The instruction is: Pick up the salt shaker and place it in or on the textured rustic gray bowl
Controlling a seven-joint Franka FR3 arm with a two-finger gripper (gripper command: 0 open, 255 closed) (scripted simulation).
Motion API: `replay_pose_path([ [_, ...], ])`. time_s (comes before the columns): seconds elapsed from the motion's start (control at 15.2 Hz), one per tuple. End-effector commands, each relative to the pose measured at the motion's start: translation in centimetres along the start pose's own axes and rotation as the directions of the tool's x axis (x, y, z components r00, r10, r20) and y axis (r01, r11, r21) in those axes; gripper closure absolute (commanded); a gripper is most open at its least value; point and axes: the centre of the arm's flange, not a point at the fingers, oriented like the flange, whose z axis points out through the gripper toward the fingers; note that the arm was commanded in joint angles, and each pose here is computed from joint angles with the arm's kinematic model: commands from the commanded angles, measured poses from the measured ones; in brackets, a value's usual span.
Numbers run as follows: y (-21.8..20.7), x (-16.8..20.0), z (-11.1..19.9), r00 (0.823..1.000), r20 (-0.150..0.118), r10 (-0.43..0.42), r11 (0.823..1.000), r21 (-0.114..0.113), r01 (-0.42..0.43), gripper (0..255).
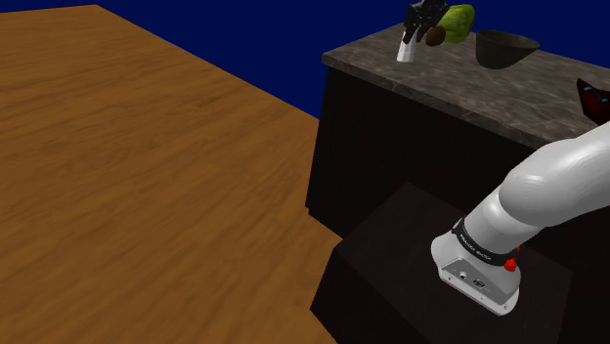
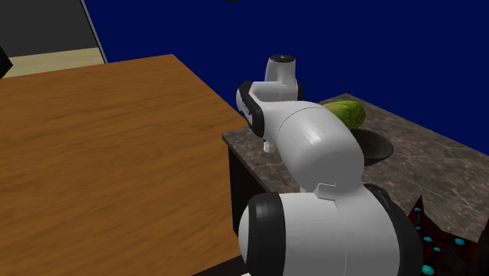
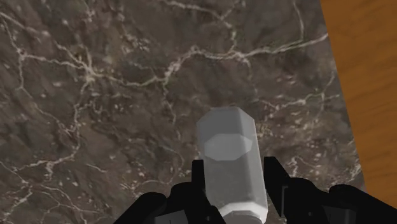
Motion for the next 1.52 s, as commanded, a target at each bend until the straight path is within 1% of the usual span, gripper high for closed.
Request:
replay_pose_path([
  [0.0, 0.1, 0.3, -1.0, 1.0, 0.0, 0.0, 1.0, 0.0, 0.0, 255],
  [1.45, 0.4, 2.7, -12.4, 1.0, 0.0, 0.0, 1.0, 0.0, 0.0, 255],
])
